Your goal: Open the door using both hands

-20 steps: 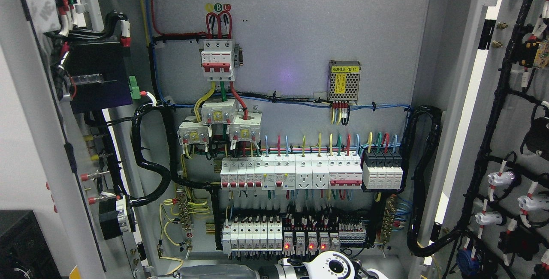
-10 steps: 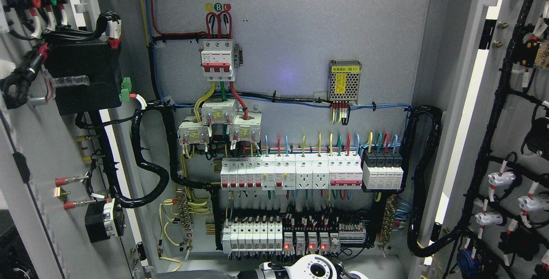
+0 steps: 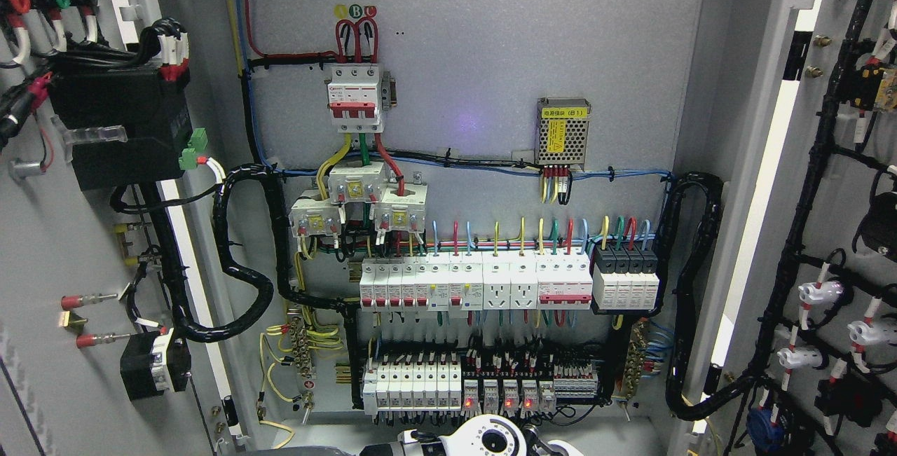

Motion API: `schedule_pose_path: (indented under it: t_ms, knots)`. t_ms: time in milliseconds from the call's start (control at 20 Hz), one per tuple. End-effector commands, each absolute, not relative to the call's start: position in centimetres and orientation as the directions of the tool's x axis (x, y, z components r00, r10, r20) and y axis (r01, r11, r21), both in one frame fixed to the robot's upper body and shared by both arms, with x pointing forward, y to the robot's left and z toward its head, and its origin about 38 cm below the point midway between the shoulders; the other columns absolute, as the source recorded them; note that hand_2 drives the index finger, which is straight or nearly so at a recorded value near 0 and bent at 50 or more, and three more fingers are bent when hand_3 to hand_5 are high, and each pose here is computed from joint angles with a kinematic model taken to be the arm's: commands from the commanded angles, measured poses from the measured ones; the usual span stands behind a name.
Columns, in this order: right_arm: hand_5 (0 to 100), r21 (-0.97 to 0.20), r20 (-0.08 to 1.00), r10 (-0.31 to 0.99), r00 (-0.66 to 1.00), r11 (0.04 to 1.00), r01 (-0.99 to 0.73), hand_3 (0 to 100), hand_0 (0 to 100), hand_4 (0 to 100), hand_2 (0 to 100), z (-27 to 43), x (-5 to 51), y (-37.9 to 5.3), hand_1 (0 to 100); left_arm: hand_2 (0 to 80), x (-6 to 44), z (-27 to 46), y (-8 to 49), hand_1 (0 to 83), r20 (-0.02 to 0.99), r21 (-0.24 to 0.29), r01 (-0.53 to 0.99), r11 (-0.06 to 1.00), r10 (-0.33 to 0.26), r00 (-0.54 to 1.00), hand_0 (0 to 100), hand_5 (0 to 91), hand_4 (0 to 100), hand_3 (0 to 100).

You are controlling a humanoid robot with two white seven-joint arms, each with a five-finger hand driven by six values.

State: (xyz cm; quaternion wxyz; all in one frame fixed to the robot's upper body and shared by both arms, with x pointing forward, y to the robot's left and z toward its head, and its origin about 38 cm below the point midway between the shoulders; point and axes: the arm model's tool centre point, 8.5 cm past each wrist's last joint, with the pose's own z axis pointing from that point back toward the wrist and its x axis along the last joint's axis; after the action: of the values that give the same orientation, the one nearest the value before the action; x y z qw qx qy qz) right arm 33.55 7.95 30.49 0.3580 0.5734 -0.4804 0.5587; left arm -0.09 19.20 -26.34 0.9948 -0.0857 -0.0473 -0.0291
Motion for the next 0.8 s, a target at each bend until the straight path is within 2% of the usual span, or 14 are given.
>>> schedule_pose_path:
  t_ms: [0,752]
  knots:
    - [0,-0.144,0.982,-0.167,-0.093,-0.328,-0.933,0,10,0,0,31.0,31.9,10.2,13,0.0,-0.1,-26.3,19.2,55.6,0.099,-0.168,0.066,0.984,-0.050,0.994,12,0.0,0,0]
    - [0,-0.117,0.986,-0.146,-0.079,-0.279,-0.953,0,10,0,0,30.3,34.0,9.5,13,0.0,-0.1,-26.3,19.2,55.6,0.099,-0.168,0.066,0.984,-0.050,0.994,12,0.0,0,0]
